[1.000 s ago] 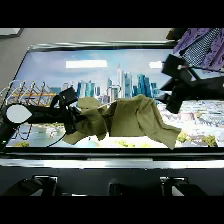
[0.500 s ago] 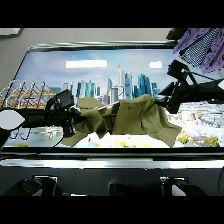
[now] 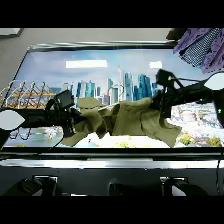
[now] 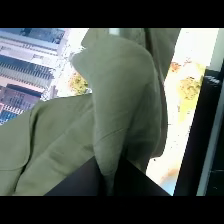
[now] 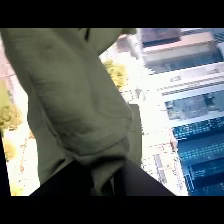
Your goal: Fold the clothes and pants, and hang the long-sleeved shirts on hangers.
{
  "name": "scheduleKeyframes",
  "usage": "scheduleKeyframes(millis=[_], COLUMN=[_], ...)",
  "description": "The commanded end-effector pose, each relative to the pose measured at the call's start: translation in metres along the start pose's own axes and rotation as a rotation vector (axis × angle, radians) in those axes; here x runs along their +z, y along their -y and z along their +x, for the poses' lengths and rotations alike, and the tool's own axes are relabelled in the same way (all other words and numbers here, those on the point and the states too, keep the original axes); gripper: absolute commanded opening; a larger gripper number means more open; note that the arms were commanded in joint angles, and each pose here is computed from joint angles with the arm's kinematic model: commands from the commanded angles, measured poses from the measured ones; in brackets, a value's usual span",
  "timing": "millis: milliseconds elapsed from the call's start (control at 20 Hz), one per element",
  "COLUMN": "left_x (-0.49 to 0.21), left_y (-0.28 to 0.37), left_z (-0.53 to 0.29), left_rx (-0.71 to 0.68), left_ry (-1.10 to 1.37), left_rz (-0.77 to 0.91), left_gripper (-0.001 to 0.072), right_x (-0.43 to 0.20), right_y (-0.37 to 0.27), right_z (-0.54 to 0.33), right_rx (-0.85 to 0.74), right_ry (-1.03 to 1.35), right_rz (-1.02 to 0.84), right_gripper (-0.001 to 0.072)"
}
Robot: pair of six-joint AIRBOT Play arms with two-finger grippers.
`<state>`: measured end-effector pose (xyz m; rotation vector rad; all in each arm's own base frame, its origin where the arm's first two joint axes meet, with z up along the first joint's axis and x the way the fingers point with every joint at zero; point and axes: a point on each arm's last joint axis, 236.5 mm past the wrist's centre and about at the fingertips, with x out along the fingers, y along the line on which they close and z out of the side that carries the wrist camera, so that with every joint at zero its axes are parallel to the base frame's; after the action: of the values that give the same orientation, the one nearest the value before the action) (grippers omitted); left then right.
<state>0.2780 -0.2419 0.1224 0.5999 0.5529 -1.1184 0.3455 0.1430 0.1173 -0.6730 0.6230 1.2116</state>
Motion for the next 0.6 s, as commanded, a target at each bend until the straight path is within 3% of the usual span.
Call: scheduleKeyframes(millis=[0, 50, 100, 150, 250, 300, 350, 400, 550], left_x=[0.001, 0.001, 0.002, 0.002, 0.006, 0.011, 0.018, 0.026, 0.049], left_y=[0.002, 0.002, 0.002, 0.000, -0.007, -0.015, -0.026, -0.040, -0.079], left_z=[0.000, 0.000, 0.000, 0.000, 0.000, -0.001, -0.002, -0.005, -0.020], left_rx=[-0.009, -0.008, -0.006, 0.000, 0.029, 0.065, 0.110, 0.165, 0.316], left_ry=[0.004, 0.005, 0.006, 0.009, 0.025, 0.048, 0.079, 0.121, 0.259], left_rz=[0.002, 0.002, 0.002, 0.001, -0.004, -0.032, -0.082, -0.141, -0.274], left_gripper=[0.0039, 0.0115, 0.0276, 0.0358, 0.0358, 0.0407, 0.0536, 0.0616, 0.0620], right_x=[0.001, 0.001, 0.003, 0.004, 0.007, 0.007, 0.006, 0.006, 0.011], right_y=[-0.011, -0.012, -0.012, -0.011, -0.009, -0.008, -0.008, -0.007, -0.003], right_z=[0.003, 0.002, -0.001, -0.005, -0.017, -0.023, -0.031, -0.038, -0.066], right_rx=[0.041, 0.040, 0.028, 0.008, -0.047, -0.073, -0.101, -0.135, -0.267], right_ry=[-0.017, -0.018, -0.019, -0.023, -0.040, -0.055, -0.072, -0.088, -0.106], right_rz=[-0.017, -0.020, -0.028, -0.037, -0.052, -0.042, -0.034, -0.023, 0.040], right_gripper=[0.0031, 0.0031, 0.0030, 0.0029, 0.0028, 0.0028, 0.0027, 0.0027, 0.0027])
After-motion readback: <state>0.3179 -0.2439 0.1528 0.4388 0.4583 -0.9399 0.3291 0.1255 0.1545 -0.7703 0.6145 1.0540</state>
